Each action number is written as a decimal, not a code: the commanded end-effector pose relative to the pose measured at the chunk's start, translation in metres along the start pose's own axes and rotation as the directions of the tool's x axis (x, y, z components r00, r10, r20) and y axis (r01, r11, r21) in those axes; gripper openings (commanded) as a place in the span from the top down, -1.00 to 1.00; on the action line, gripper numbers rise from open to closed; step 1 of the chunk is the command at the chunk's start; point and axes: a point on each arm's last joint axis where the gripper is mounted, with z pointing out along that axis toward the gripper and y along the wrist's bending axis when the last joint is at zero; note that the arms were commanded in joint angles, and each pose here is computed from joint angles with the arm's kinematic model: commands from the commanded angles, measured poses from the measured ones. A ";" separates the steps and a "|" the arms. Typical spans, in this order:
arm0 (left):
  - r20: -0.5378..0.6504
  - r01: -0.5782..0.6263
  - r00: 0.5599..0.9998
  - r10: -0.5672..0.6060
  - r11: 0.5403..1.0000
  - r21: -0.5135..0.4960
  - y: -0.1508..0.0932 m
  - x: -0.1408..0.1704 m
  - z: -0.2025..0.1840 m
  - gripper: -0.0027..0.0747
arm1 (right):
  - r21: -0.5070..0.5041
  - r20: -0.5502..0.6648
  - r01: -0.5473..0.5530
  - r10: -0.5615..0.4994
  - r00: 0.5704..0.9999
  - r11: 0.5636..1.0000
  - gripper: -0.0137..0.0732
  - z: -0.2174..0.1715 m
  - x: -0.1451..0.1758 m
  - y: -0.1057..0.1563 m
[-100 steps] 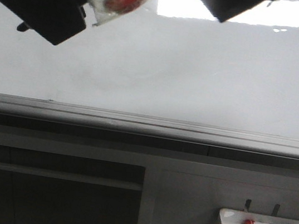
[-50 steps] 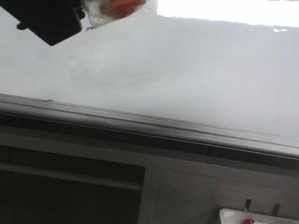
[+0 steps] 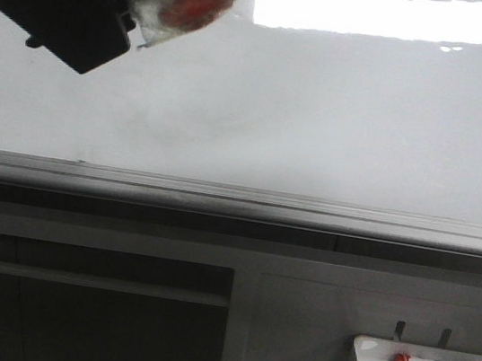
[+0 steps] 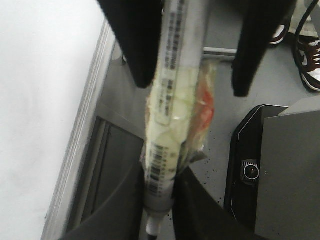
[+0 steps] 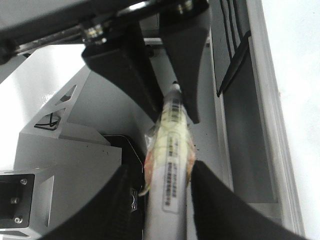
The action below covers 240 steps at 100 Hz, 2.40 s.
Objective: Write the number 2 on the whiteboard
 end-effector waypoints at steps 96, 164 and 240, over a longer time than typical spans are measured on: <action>0.248 0.215 0.955 -0.161 0.953 -0.211 0.016 0.006 -0.070 -0.48 | 0.223 0.074 -0.103 0.088 0.993 0.969 0.68 -0.057 -0.002 0.006; 0.477 0.656 0.733 -0.485 0.689 -0.308 0.006 0.071 -0.095 -0.48 | 0.356 0.246 -0.608 0.557 0.794 0.710 0.68 -0.067 0.058 0.019; 0.496 0.657 0.729 -0.472 0.686 -0.313 0.008 0.069 -0.096 -0.48 | 0.332 0.255 -0.616 0.560 0.788 0.715 0.68 -0.047 -0.005 -0.081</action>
